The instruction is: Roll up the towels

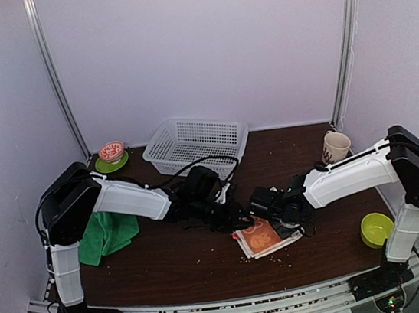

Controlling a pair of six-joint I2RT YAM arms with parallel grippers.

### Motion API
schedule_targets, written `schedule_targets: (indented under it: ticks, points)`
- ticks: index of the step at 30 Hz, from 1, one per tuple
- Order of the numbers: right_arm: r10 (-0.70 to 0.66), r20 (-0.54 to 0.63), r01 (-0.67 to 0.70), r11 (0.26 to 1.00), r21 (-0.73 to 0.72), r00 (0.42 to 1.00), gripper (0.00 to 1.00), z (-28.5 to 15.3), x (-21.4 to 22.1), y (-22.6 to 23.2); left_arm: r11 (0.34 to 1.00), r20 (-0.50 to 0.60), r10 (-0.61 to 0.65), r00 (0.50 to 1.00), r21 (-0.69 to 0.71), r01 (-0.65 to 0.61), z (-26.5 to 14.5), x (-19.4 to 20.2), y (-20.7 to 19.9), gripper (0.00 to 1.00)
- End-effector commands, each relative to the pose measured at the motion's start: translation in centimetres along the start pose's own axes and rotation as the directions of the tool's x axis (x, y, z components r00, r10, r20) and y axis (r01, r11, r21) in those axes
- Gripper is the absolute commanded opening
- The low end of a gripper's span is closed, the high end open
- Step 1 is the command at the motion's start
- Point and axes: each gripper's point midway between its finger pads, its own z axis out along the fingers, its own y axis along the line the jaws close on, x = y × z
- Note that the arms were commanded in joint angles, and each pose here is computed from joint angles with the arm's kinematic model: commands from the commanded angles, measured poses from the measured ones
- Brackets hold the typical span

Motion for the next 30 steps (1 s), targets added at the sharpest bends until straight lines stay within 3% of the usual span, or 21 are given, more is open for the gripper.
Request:
schedule_targets:
  ticks: [1, 12, 30]
  points:
    - [0.024, 0.014, -0.023, 0.998, -0.053, 1.0, 0.08, -0.4, -0.2, 0.9, 0.998, 0.048, 0.034, 0.998, 0.05, -0.036, -0.6, -1.2, -1.9, 0.27]
    - [0.081, 0.048, -0.069, 0.974, -0.216, 0.996, 0.38, -1.8, -0.6, 2.6, 0.997, 0.044, 0.03, 0.999, 0.068, -0.033, 0.0, -1.7, -2.3, 0.27]
    - [0.114, 0.109, -0.071, 0.94, -0.334, 0.988, 0.42, -2.8, -1.1, 3.6, 0.996, 0.022, 0.03, 0.999, 0.083, -0.032, 1.6, -2.8, -2.8, 0.27]
